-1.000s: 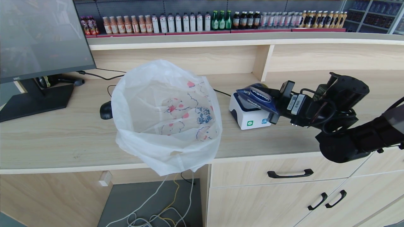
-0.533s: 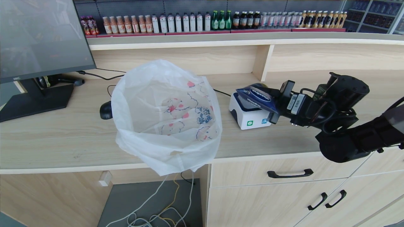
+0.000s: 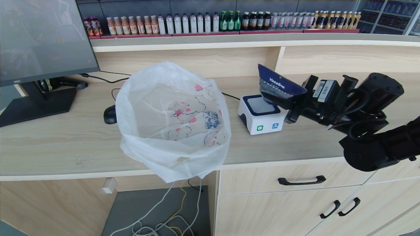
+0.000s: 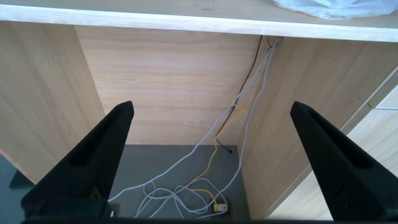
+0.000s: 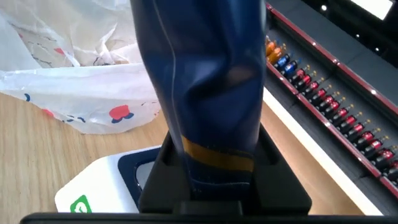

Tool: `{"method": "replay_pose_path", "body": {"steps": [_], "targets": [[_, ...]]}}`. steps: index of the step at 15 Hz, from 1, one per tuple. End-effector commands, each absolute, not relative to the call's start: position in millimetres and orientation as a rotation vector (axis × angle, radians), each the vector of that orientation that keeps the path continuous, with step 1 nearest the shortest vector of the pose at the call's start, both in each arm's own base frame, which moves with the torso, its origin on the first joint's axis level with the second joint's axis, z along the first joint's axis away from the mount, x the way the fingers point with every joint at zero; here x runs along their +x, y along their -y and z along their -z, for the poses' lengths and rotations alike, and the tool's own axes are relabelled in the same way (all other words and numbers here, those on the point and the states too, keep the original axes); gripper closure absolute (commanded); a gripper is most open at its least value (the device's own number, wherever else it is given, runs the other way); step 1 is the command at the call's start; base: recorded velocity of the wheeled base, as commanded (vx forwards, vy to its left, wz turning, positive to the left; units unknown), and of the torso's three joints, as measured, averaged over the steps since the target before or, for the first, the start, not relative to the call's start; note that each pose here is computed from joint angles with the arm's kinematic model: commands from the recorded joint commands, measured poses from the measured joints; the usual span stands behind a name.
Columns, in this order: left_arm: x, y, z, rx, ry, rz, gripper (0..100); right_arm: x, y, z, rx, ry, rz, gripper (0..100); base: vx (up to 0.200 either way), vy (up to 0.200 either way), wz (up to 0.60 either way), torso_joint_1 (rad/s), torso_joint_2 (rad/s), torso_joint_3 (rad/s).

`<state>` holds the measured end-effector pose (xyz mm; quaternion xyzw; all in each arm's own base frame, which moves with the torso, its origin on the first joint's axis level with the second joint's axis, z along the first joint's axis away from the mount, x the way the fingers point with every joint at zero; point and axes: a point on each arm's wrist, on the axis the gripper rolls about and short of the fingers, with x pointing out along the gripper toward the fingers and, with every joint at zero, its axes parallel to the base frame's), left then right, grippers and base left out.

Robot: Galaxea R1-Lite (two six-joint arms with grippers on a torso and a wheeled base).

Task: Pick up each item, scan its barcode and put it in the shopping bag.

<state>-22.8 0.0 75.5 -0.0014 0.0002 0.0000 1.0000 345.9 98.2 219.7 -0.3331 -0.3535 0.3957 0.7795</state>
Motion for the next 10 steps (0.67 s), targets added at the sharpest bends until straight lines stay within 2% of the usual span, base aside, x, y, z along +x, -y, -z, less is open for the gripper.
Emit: {"method": "replay_pose_path", "body": {"steps": [1,7,10], "targets": [[-23,0,-75,-0.003,0.0,0.0,0,314,-100,-240,-0.645,0.786,-0.807,100,0.0,0.0,0.0,0.0,0.0,0.0],[-23,0,-75,-0.003,0.0,0.002,0,268,-92,-260,-0.455,0.74,-0.731,100,0.0,0.0,0.0,0.0,0.0,0.0],[-23,0,-75,-0.003,0.0,0.002,0,243,-85,-247,-0.29,0.61,-0.669,100,0.0,0.0,0.0,0.0,0.0,0.0]]}}
